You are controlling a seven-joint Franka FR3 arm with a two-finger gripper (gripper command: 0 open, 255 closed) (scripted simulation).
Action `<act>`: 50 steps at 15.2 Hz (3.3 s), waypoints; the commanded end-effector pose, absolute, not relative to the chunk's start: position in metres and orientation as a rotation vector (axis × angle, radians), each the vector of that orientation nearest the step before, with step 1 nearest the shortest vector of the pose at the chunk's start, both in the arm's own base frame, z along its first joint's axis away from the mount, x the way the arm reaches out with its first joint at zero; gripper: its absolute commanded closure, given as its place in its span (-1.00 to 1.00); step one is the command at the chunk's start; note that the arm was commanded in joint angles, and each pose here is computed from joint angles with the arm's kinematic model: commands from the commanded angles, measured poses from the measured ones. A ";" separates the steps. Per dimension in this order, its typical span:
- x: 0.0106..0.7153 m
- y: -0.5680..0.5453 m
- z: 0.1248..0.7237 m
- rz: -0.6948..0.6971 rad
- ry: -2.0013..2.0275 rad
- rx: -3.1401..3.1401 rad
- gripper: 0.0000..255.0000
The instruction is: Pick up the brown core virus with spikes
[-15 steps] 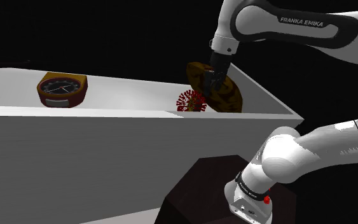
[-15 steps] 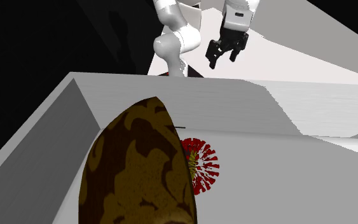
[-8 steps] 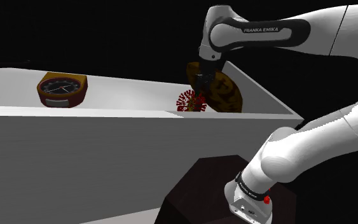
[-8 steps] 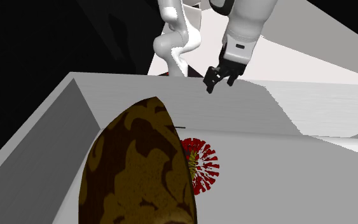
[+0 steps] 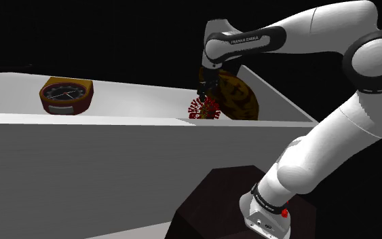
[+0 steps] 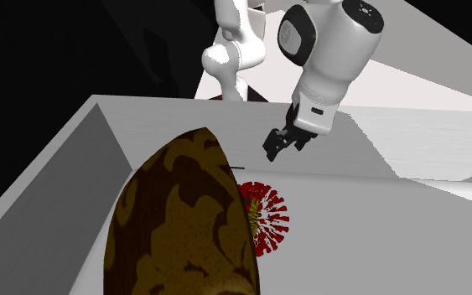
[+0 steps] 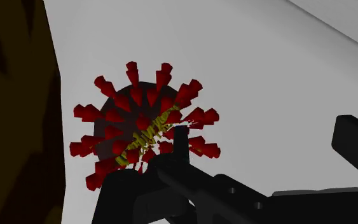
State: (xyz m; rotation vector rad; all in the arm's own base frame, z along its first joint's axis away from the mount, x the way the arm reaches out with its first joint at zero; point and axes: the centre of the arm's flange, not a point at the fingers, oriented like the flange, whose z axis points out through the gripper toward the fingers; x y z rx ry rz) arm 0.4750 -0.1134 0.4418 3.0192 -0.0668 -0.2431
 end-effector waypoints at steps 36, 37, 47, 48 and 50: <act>0.601 -0.218 0.333 -0.278 -0.076 2.900 1.00; 0.601 -0.218 0.338 -0.278 -0.076 2.900 1.00; 0.601 -0.218 0.391 -0.278 -0.076 2.900 1.00; 0.601 -0.218 0.396 -0.278 -0.076 2.900 1.00; 0.601 -0.218 0.397 -0.278 -0.076 2.900 1.00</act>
